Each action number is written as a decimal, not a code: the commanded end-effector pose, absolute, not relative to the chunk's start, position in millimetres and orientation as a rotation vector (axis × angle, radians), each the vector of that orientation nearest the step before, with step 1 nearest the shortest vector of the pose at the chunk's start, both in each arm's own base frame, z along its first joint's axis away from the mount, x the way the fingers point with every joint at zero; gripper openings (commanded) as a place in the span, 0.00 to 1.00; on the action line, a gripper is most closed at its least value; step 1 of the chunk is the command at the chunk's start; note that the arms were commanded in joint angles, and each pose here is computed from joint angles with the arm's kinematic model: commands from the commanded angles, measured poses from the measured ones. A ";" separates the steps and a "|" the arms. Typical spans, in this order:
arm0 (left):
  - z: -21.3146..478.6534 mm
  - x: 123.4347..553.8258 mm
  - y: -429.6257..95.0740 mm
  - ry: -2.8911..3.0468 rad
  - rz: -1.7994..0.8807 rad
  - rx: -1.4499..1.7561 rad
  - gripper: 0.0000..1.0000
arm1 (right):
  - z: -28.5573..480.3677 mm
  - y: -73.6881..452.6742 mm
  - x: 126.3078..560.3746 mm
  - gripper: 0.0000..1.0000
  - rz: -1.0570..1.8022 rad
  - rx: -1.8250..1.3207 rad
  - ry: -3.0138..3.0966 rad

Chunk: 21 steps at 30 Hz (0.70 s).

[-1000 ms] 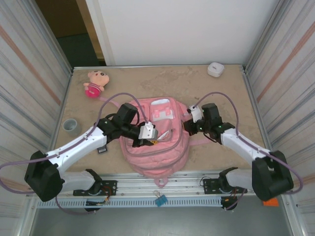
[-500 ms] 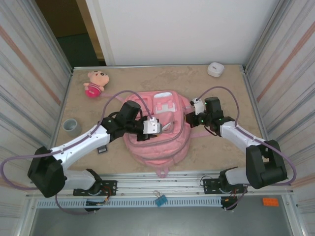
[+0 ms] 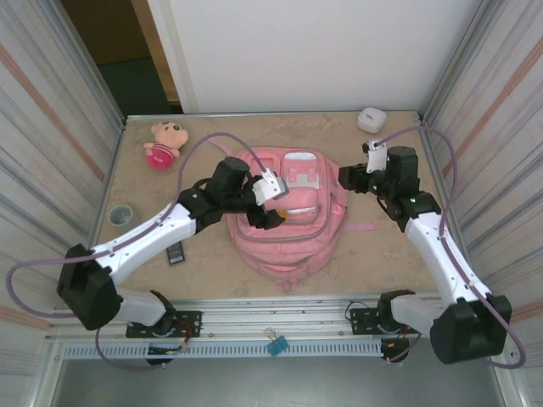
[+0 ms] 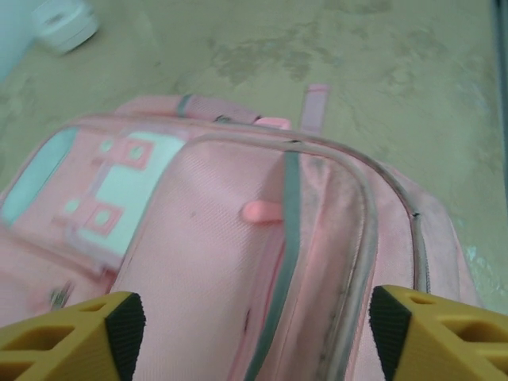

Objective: Pack the student bag

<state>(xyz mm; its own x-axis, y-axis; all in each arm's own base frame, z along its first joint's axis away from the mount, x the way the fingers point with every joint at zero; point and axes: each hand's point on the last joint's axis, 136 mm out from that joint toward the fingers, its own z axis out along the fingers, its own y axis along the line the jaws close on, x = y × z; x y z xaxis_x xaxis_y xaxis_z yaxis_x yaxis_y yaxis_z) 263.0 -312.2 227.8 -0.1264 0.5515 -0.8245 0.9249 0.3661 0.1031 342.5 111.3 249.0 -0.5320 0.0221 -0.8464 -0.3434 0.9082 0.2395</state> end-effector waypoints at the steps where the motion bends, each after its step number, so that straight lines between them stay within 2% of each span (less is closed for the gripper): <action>1: 240.2 268.3 -267.4 2.058 -0.521 0.919 0.81 | 234.6 129.3 320.4 0.61 0.508 -0.185 2.200; 7: 209.5 260.2 -186.1 2.396 -0.483 0.329 0.88 | 214.3 206.4 292.2 0.59 0.656 -0.289 2.268; 11: 175.4 250.7 -146.4 2.540 -0.437 0.042 0.91 | 180.8 240.7 280.2 0.58 0.706 -0.276 2.314; 17: 129.2 243.0 -111.2 2.661 -0.389 -0.267 0.93 | 68.5 209.1 276.4 0.58 0.519 -0.035 2.531; 21: 122.2 243.8 -113.3 2.660 -0.410 -0.281 0.92 | 33.4 202.7 266.2 0.58 0.475 -0.046 2.600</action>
<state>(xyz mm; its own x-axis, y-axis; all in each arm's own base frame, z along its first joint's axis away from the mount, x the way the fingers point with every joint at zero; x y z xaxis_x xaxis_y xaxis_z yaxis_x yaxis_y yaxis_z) 244.4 -113.5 124.0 -0.8928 -0.1967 -0.4053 -0.0737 0.9513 -0.2994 270.9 228.6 63.9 -0.8499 0.0004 -0.5269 -0.2371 0.8928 0.3831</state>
